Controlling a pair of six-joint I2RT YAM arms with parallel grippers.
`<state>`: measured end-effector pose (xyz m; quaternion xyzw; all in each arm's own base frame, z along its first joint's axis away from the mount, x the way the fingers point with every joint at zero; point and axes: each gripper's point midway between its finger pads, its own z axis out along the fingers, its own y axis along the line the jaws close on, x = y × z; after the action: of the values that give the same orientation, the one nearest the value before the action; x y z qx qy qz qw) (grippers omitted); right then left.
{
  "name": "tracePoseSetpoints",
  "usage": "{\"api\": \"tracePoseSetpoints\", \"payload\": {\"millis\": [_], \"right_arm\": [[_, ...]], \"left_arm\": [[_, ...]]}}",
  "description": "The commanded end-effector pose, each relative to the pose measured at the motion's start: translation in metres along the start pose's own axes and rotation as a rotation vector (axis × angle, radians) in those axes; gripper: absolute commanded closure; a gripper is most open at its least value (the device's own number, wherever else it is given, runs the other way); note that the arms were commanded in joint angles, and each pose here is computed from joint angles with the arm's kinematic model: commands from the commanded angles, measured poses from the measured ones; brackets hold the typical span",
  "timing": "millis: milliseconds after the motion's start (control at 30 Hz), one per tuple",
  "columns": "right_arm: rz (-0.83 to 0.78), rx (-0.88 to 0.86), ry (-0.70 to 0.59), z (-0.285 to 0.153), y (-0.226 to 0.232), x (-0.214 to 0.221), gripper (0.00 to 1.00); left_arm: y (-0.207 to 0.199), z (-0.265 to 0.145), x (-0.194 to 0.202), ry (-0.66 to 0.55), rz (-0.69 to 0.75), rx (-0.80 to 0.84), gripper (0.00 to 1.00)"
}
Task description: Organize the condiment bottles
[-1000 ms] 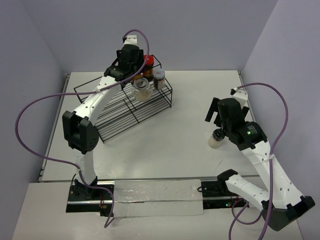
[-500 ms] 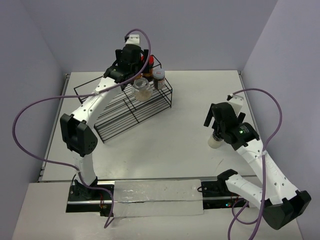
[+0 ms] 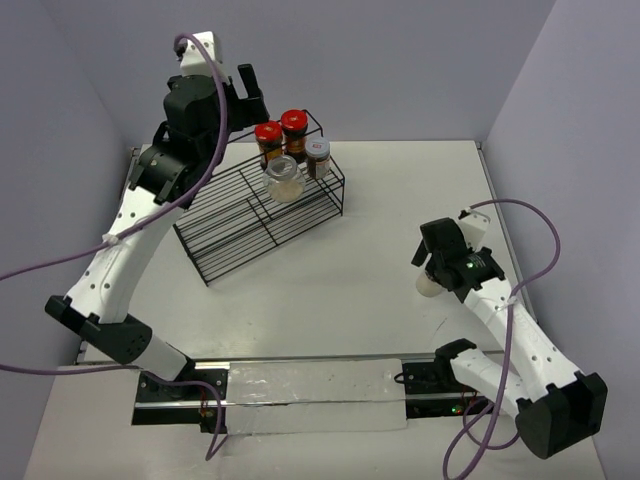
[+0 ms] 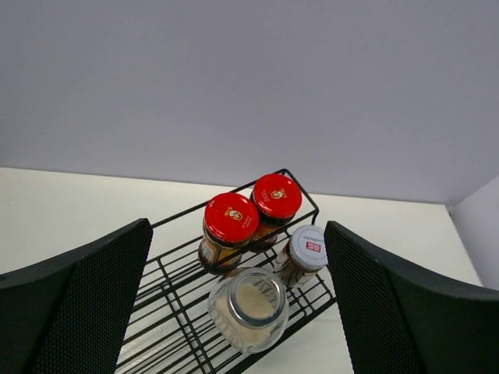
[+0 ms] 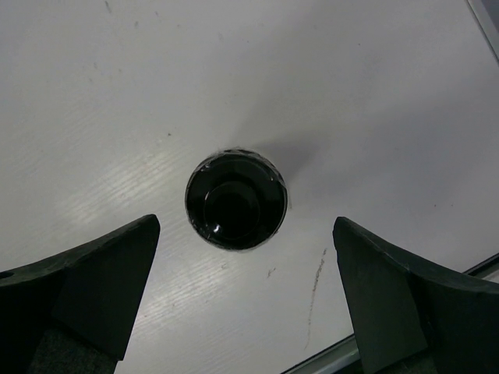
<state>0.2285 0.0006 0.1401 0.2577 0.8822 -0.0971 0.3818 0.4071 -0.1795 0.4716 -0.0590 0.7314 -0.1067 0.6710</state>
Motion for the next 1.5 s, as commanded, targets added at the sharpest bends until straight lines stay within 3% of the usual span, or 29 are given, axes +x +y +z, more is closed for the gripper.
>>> {"api": "tracePoseSetpoints", "payload": {"millis": [0,267,400,667,900,1067,1467], "right_arm": [[0.051,-0.020,0.027,0.014,0.011,0.002,0.00],[0.052,-0.035,0.044,0.028,0.020,0.006,0.00],[0.047,-0.034,0.051,0.032,0.020,0.010,0.11],[0.061,-0.037,0.051,0.036,0.019,0.018,0.19],[0.071,-0.076,0.036,0.032,0.026,0.011,0.50],[0.037,-0.264,0.037,0.003,0.072,0.001,0.60],[-0.343,-0.433,0.091,-0.056,0.198,0.056,0.58]], "left_arm": [[-0.006,-0.003,0.009,0.017,0.003,0.000,0.01],[-0.011,-0.011,0.016,0.033,0.012,0.012,0.01],[-0.011,-0.012,0.016,0.033,0.014,0.006,0.01],[-0.013,-0.012,0.015,0.028,0.019,0.009,0.00],[-0.013,-0.013,0.018,0.035,0.027,0.003,0.01],[-0.011,-0.014,0.026,0.049,0.027,-0.005,0.01],[0.007,-0.026,0.023,0.029,0.018,-0.056,0.00]]}}
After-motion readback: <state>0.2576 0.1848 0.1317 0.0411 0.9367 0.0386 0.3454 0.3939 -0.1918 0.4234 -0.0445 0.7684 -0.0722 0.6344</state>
